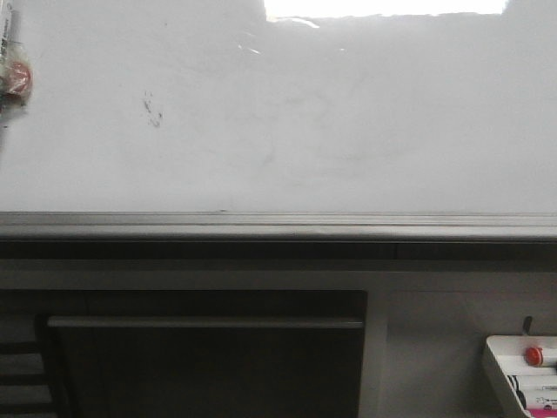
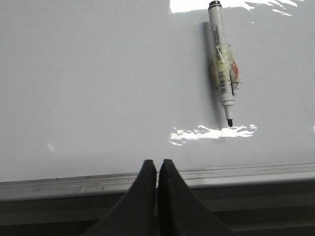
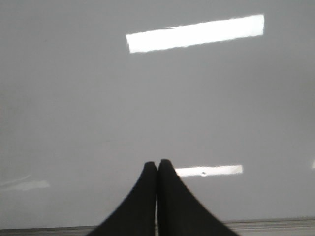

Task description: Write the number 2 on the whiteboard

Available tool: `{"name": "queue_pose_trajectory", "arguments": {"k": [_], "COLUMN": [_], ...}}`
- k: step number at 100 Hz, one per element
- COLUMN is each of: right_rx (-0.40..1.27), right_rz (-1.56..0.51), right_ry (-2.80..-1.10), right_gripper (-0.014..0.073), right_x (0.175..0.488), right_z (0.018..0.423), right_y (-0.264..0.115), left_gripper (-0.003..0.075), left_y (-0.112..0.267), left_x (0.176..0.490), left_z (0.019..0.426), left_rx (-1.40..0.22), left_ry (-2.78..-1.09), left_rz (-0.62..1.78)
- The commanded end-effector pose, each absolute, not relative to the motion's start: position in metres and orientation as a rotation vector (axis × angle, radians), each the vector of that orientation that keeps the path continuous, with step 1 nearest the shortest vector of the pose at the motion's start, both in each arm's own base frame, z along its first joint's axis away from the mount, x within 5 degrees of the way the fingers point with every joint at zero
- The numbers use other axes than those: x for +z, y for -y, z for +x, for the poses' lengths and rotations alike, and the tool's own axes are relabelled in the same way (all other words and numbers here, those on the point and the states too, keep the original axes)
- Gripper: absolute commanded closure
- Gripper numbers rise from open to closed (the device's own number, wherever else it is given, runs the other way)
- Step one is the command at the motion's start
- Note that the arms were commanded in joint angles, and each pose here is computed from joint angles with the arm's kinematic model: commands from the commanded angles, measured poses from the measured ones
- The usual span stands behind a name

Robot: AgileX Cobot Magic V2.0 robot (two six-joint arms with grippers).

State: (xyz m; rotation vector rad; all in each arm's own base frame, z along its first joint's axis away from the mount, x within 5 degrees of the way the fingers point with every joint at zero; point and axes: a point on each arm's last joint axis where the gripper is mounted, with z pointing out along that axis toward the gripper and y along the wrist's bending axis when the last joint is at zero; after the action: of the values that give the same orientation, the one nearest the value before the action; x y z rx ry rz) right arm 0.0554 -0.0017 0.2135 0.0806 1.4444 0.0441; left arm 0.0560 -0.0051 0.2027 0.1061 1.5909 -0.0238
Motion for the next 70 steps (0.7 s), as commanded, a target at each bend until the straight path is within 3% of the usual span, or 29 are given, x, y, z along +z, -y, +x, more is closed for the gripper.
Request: {"name": "queue_pose_trajectory", "arguments": {"k": [1, 70], "right_rx": [0.022, 0.022], "right_rz": [0.077, 0.078], "right_ry": [-1.365, -1.358], "right_gripper": [0.0667, 0.0667], "right_x": [0.2145, 0.2151], "right_z": [0.0539, 0.0538], "right_y": [0.0028, 0.0028], "left_gripper": [0.0738, 0.0738], "left_y": [0.0041, 0.004], "left_x": [0.2004, 0.2013], "left_z": [0.0552, 0.0551], "left_rx": [-0.029, -0.028], "left_ry": [-1.523, -1.513], "left_rz": [0.08, 0.078]}}
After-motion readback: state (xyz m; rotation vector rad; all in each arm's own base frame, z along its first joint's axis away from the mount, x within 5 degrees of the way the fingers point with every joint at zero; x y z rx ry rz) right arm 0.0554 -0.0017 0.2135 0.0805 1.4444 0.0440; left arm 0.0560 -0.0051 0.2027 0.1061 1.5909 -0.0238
